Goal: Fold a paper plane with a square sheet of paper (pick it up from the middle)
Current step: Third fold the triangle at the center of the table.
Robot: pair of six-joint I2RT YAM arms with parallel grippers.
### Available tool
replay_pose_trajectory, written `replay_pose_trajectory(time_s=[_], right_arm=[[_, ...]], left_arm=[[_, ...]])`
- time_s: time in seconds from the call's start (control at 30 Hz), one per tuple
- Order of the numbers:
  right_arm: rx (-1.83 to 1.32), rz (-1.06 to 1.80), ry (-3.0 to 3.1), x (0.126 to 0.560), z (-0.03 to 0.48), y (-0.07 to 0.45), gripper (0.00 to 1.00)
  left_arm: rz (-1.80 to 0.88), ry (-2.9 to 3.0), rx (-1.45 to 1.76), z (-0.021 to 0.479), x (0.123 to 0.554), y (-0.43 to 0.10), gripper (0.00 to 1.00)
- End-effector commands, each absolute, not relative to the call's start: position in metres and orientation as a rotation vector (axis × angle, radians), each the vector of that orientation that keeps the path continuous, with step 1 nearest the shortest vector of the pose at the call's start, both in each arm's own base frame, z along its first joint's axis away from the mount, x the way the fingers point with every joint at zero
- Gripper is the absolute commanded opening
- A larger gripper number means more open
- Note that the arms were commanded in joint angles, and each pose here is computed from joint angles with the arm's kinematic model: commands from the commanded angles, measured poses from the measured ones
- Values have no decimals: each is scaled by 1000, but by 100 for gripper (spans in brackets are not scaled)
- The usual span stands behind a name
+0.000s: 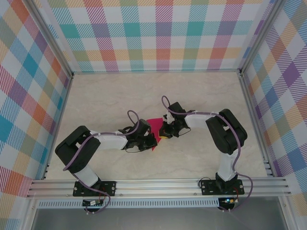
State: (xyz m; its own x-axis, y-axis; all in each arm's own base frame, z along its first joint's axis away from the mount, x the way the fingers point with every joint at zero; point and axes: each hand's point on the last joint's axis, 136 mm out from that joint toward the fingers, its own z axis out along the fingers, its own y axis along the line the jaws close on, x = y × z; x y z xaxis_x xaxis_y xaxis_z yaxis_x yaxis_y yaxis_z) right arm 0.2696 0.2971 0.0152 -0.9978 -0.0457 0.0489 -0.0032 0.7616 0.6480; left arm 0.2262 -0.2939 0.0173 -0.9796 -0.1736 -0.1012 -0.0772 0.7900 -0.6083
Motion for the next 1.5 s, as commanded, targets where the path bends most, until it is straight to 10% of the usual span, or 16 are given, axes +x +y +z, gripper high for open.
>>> replay_pose_trajectory(time_s=[0.0,0.73,1.13,1.47], right_arm=[[-26,-877,-2924,267,-16,279,2],[20,-1164,-2952,291,60,306,5],[-162,-1058,-3068,297,61,257,39],[-147,-1138,-2958,292,53,270,42]], left_arm=[[-736,3145,-125,-19,154,-258,2],[-668,2855,-68,68,212,-264,4],[-733,2744,-253,53,263,-293,7],[-534,2753,-329,33,276,-267,6]])
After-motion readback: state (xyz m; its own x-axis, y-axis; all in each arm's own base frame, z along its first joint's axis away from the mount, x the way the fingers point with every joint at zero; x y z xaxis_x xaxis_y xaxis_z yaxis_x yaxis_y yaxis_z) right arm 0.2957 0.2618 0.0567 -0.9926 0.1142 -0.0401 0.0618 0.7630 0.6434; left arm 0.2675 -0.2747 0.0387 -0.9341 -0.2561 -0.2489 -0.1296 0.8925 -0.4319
